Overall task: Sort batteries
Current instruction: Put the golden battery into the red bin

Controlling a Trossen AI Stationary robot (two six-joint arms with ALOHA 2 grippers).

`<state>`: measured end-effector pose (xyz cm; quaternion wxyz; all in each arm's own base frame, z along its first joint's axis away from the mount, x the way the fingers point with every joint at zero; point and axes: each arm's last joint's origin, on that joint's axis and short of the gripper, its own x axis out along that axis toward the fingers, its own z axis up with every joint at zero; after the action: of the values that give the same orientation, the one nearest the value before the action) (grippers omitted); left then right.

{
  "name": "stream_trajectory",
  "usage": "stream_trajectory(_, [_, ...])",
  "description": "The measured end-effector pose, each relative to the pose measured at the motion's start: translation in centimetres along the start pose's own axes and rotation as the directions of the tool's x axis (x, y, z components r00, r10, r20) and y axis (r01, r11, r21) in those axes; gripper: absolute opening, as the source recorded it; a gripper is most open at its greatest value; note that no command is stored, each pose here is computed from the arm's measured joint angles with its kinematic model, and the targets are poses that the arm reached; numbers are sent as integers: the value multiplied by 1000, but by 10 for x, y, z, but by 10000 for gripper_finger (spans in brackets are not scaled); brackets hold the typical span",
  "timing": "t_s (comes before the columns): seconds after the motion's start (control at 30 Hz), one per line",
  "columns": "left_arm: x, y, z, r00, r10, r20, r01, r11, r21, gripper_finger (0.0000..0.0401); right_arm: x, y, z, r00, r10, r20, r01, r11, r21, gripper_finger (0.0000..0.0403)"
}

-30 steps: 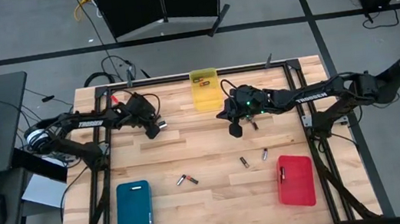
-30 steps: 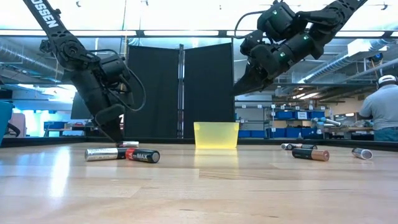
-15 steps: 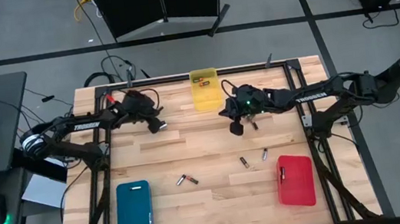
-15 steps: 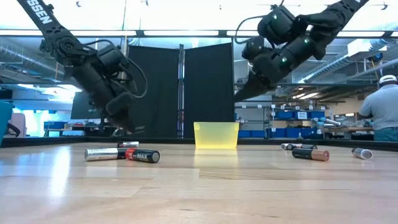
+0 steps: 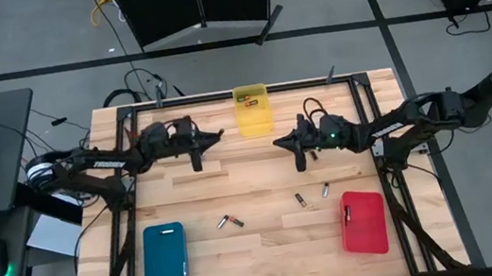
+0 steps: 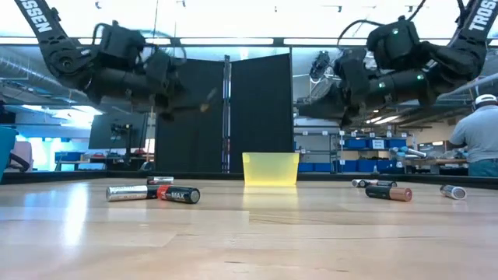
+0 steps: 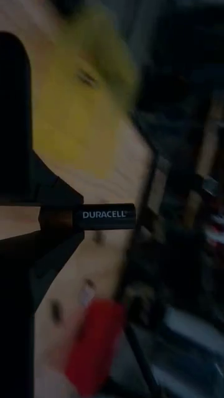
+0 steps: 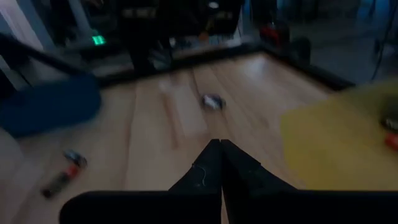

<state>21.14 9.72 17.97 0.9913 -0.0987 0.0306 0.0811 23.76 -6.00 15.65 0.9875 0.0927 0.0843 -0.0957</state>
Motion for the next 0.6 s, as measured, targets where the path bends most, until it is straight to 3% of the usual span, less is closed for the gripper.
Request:
stream_trajectory(0.2, [19,-27,9,988,-99,115,94,995,46,50,2,9,13,993,52,105,-52,999,-1,21])
stream_trajectory(0.6, [81,-43,11,967,-205,152,191,976,101,50,5,9,21,989,29,147,-32,999,20,83])
